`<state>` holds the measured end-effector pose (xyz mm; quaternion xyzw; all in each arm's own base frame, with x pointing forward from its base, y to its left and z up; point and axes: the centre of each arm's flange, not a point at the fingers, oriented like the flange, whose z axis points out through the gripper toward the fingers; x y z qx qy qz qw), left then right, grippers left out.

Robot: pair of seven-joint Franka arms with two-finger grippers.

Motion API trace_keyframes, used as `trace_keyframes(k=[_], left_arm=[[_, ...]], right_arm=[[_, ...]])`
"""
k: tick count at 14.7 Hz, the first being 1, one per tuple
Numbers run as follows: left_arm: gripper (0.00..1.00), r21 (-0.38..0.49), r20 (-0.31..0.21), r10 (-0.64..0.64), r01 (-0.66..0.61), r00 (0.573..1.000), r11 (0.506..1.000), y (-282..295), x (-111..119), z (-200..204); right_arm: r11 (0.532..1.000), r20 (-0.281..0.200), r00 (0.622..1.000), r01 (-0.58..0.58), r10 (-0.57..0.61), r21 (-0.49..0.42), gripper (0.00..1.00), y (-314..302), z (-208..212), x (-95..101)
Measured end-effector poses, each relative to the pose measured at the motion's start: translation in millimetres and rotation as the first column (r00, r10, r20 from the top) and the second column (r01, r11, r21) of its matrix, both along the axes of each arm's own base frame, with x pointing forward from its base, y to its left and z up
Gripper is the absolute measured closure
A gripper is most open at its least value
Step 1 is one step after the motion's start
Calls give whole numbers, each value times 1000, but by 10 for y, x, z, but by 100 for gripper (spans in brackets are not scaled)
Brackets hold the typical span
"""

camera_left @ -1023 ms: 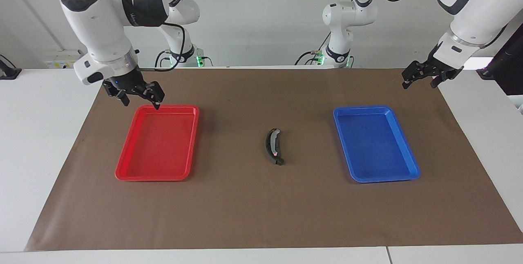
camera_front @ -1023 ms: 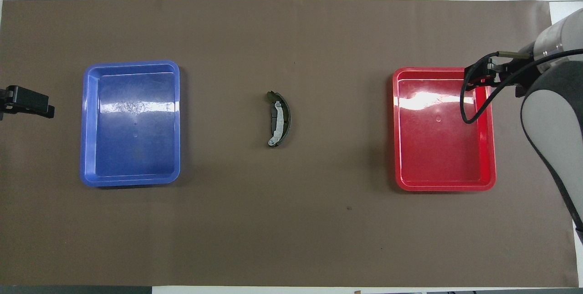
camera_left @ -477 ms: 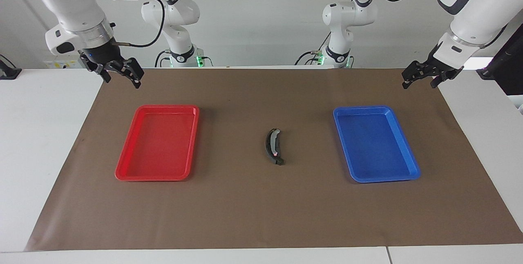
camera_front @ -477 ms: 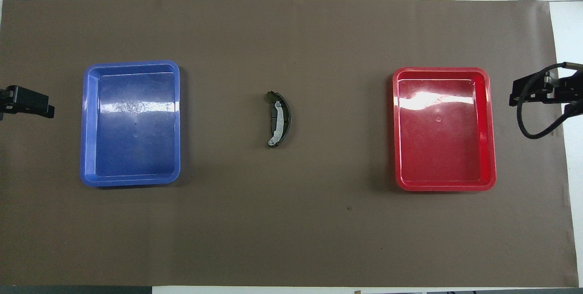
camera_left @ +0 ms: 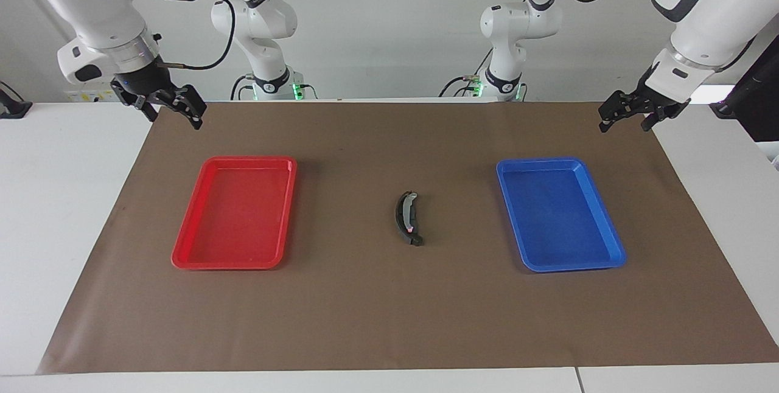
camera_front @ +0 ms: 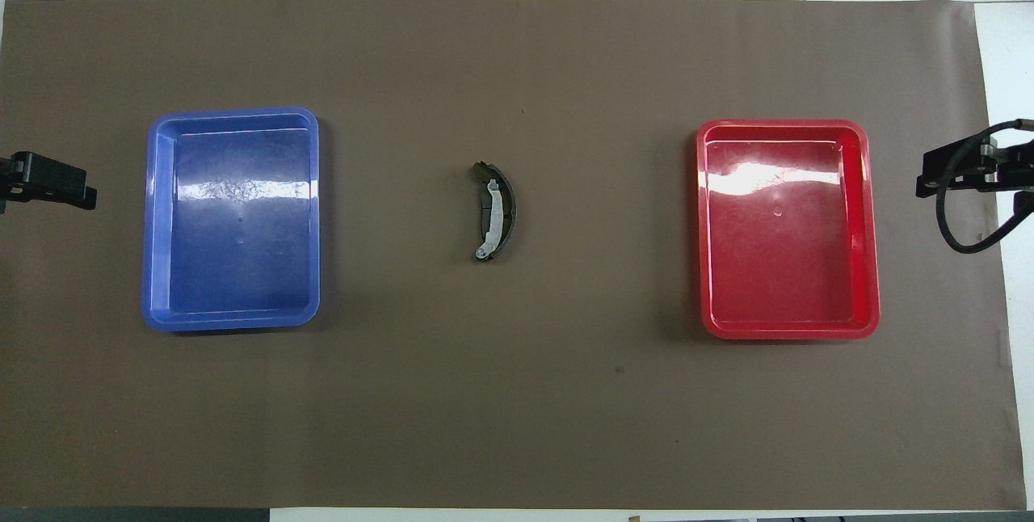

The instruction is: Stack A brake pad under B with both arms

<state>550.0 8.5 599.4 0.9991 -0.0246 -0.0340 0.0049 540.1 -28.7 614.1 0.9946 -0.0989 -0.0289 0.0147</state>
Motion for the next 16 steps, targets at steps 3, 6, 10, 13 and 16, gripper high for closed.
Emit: trace_keyframes(k=[3,6,10,13,16], left_arm=[[0,0,0,0,0,1000,1000,0,0,0],[0,0,0,0,0,1000,1000,0,0,0],[0,0,0,0,0,1000,1000,0,0,0],[0,0,0,0,0,1000,1000,0,0,0],[0,0,0,0,0,1000,1000,0,0,0]], right_arm=[[1000,0,1000,-14,14,0,0,29,1,-5],[1000,2,1000,-25,25,0,0,92,13,-7],[999,11,999,-46,46,-1,0,207,71,-5],[999,14,998,-54,54,-1,0,252,135,-14],[998,13,998,-55,55,0,0,256,131,-13]])
